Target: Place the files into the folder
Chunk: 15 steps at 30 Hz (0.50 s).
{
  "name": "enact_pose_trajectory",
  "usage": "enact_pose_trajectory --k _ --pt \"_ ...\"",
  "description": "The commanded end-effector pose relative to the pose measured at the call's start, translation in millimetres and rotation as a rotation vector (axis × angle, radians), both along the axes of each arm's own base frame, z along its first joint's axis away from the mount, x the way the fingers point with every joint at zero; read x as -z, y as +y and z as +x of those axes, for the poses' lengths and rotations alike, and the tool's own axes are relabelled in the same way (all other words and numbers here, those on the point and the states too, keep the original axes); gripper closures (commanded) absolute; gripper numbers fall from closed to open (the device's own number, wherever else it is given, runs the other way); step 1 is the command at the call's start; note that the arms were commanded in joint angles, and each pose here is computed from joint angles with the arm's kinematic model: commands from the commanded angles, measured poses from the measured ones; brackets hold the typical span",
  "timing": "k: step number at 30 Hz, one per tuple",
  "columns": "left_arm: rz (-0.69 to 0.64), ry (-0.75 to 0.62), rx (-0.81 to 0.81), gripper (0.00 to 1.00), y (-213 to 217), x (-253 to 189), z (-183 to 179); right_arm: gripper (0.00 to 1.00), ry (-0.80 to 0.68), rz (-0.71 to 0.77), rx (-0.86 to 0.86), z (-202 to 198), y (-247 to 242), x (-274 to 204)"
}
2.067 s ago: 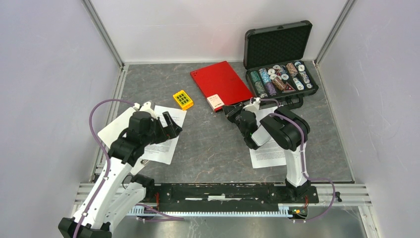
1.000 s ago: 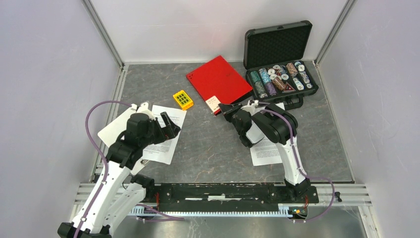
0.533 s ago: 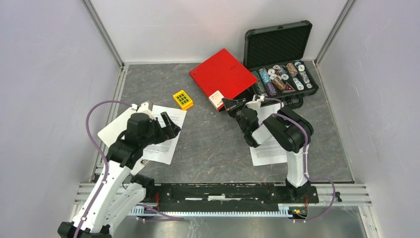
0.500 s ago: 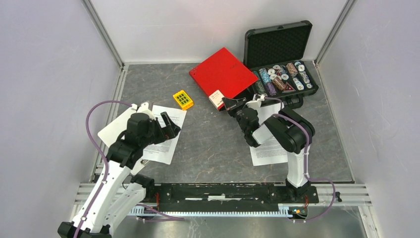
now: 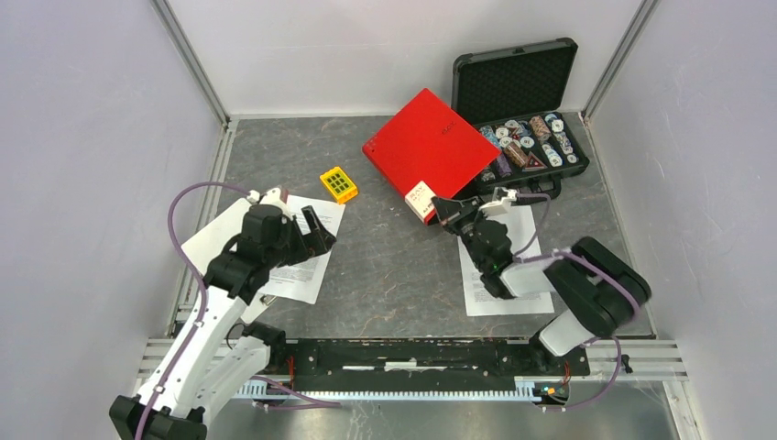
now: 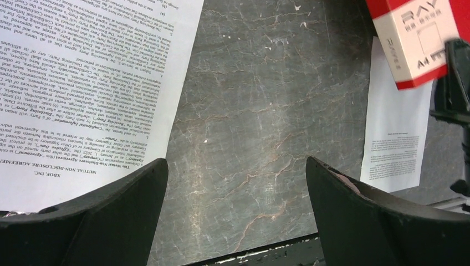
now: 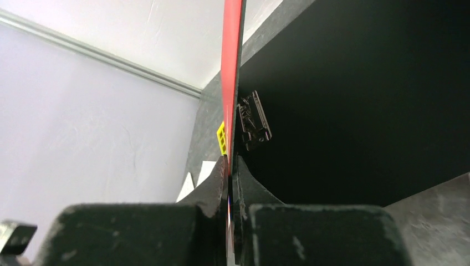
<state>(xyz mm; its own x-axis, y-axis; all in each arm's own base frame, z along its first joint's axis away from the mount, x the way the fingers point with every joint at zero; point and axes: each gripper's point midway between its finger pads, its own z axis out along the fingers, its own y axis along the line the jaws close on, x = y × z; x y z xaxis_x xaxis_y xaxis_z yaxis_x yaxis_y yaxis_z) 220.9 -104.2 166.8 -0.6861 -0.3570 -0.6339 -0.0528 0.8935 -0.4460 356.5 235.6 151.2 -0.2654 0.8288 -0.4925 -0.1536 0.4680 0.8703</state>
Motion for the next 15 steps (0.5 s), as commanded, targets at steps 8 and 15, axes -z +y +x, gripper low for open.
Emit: enact_pose_trajectory --k 8,15 --pt "-0.002 0.003 0.048 0.00 -12.1 -23.0 17.2 1.00 -0.204 -0.524 0.022 -55.0 -39.6 -31.2" --pt "-0.116 0.044 0.127 0.00 -40.5 -43.3 23.8 1.00 -0.335 -0.930 -0.136 -90.1 -31.7 -23.0"
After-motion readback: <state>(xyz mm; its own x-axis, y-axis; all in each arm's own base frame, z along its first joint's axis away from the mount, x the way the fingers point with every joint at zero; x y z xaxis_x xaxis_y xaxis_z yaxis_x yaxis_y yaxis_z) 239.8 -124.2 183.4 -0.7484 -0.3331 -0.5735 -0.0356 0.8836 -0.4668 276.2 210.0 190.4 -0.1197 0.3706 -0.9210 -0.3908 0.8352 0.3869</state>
